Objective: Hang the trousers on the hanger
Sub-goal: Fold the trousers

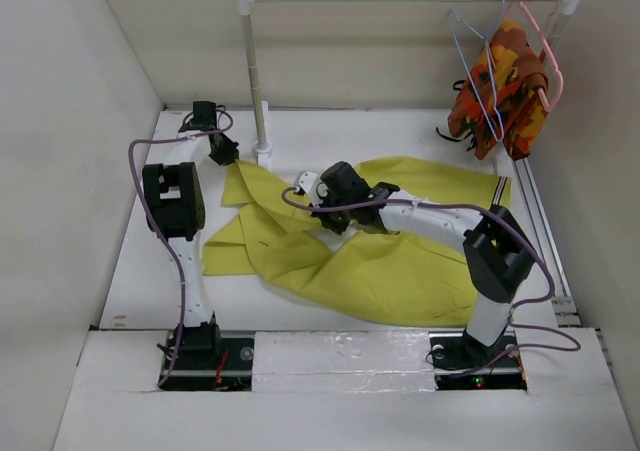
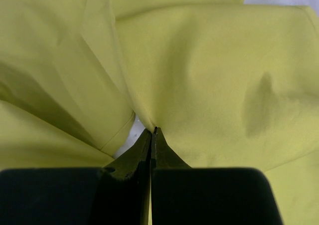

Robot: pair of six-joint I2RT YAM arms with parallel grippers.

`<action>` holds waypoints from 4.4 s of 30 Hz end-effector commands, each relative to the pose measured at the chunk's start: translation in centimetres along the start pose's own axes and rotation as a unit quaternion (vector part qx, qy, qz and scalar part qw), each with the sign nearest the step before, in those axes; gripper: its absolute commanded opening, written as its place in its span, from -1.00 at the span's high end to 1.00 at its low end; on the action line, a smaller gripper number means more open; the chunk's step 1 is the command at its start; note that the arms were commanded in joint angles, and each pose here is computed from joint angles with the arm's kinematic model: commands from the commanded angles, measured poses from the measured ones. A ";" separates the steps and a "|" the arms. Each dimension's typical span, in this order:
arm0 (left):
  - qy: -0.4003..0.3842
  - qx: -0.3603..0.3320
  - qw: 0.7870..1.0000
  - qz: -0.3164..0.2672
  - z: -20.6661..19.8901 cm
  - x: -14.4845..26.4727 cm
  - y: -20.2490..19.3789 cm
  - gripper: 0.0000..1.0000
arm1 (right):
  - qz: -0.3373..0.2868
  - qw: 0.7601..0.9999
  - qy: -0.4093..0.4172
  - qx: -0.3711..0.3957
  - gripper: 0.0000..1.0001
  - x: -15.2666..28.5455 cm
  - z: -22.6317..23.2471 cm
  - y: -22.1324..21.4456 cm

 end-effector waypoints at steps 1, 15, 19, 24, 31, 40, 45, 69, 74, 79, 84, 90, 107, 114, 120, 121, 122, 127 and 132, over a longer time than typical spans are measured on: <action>-0.078 0.021 0.994 -0.073 -3.4 5.6 4.2 1.00 | -0.067 0.997 -0.025 -0.010 1.00 1.8 -1.4 3.8; -0.106 0.119 0.934 -0.318 1.5 23.1 7.9 1.00 | -0.134 0.991 0.015 0.008 1.00 1.9 -0.5 8.7; -0.028 0.213 0.932 -0.292 9.7 19.2 4.5 1.00 | -0.102 0.992 0.069 0.007 1.00 -1.7 1.2 7.4; 0.002 0.294 0.935 -0.201 17.2 15.9 1.0 0.77 | -0.067 0.994 0.081 0.006 0.34 -2.5 1.8 6.2; -0.032 0.205 0.952 -0.223 14.6 19.2 1.6 -0.15 | -0.110 0.993 0.041 -0.009 -0.31 5.8 0.0 6.0; 0.024 -0.011 0.987 -0.161 8.5 20.1 -8.5 0.31 | -0.123 0.990 0.007 -0.066 1.00 13.7 1.6 -2.0; 0.101 0.043 0.983 -0.149 13.9 19.3 -11.6 0.46 | -0.090 0.991 -0.004 -0.095 1.00 14.8 3.7 -6.6; -0.105 -0.132 0.977 -0.134 1.8 22.2 -15.0 0.02 | -0.140 0.870 -0.243 -0.405 -0.41 19.2 -8.5 -16.5; -0.121 -0.226 0.961 -0.101 -1.8 21.8 -19.5 0.00 | -0.126 0.798 -0.352 -0.472 -0.59 22.8 -11.5 -22.1; -0.166 -0.245 0.952 -0.075 -1.1 21.7 -21.1 -0.03 | -0.083 0.772 -0.351 -0.523 -0.72 22.6 -14.0 -28.2; -0.162 -0.262 0.948 -0.076 0.9 21.6 -21.8 -0.04 | -0.093 0.777 -0.305 -0.543 -0.73 21.5 -16.2 -30.1; -0.129 -0.255 0.953 -0.099 1.7 21.9 -19.9 -0.05 | -0.124 0.773 -0.251 -0.570 0.04 19.1 -17.4 -31.0; -0.012 -0.029 0.996 -0.079 8.4 17.0 -13.3 -0.12 | -0.019 0.676 -0.480 -0.558 0.73 28.8 -20.2 -30.3; 0.032 -0.011 0.999 -0.043 9.4 15.1 -13.9 -0.12 | -0.063 0.765 -0.444 -0.462 -0.38 28.7 -18.3 -23.3; 0.095 0.069 0.991 -0.063 13.9 14.5 -11.8 -0.14 | -0.171 0.891 -0.275 -0.319 0.48 21.7 -9.4 -14.8; 0.095 0.081 0.990 -0.069 14.5 14.4 -11.3 -0.15 | -0.176 0.919 -0.217 -0.278 0.81 19.8 -6.6 -13.0; 0.102 0.089 0.988 -0.068 15.1 14.3 -11.3 -0.15 | -0.182 0.928 -0.190 -0.265 0.91 18.8 -5.0 -12.2; 0.143 0.098 0.984 -0.037 16.7 12.0 -10.7 -0.15 | -0.164 0.969 -0.061 -0.172 0.60 12.5 3.0 -6.7; 0.156 0.100 0.982 -0.034 16.2 10.0 -9.1 -0.14 | -0.105 0.993 0.031 -0.039 -0.15 6.7 10.1 -0.5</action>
Point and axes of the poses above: each gripper's point midway between its finger pads, its own x axis back along the fingers, its own z axis along the line the jaws close on, y = z × x, the point moved 9 cm from there along x, back along the fingers, and after that the axes turned 6 degrees about -x, right-handed, at the moved point
